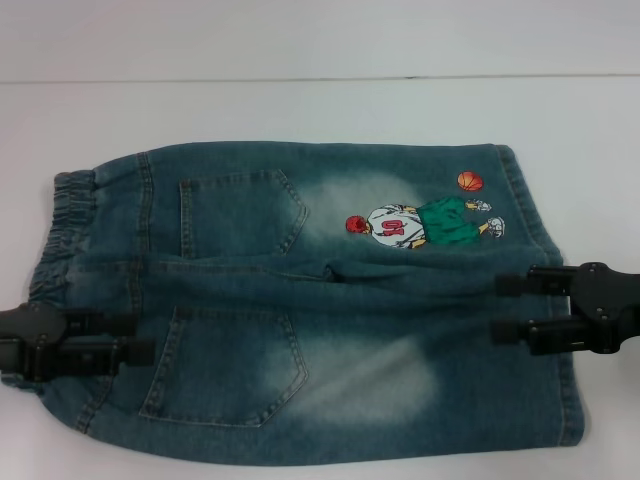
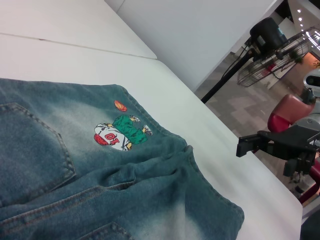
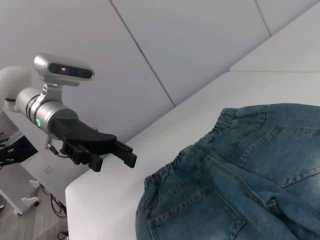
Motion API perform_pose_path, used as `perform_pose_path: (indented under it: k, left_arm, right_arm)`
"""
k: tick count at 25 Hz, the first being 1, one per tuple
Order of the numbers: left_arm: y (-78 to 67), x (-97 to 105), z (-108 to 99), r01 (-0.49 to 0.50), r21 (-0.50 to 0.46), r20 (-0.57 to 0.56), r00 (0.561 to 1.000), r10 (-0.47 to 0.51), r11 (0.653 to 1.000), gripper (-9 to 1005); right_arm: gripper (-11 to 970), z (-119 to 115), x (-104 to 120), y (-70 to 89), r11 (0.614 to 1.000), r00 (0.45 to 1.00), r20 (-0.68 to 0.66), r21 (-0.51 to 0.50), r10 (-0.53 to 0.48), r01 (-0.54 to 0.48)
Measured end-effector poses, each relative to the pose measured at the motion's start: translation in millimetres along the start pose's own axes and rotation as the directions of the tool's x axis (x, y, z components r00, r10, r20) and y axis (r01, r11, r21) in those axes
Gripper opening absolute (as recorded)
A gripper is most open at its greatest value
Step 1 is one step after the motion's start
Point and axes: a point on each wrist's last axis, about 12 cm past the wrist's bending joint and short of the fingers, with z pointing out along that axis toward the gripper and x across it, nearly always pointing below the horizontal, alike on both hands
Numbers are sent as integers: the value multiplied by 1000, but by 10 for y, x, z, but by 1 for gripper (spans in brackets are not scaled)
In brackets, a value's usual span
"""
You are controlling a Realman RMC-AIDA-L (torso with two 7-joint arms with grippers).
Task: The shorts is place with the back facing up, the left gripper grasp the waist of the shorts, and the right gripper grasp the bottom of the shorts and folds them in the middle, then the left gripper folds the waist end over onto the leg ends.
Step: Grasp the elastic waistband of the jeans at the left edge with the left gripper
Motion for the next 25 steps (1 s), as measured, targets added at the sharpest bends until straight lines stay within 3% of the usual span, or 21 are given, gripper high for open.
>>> perform_pose_path:
  k: [15, 20, 22, 24, 25]
  left_arm:
    - [-4, -55, -11, 23, 5, -7, 1000, -23, 1000, 750]
    - [24, -252, -133, 171, -68, -69, 982, -176, 983, 749]
    - [52, -401, -199, 257, -141, -119, 954, -275, 956, 749]
    - [64, -430, -210, 286, -164, -124, 943, -308, 944, 749]
    - [91, -479, -223, 333, -208, -128, 923, -363, 920, 749]
  right_arm:
    - [915, 22, -13, -10, 1000, 1000, -7, 2, -4, 4]
    - [914, 31, -31, -18, 1000, 1000, -8, 2, -9, 9]
    - [914, 28, -37, -20, 1000, 1000, -10, 3, -10, 10]
    - [914, 23, -43, -23, 1000, 1000, -11, 4, -12, 13]
    - [914, 22, -45, -25, 1000, 1000, -12, 4, -15, 15]
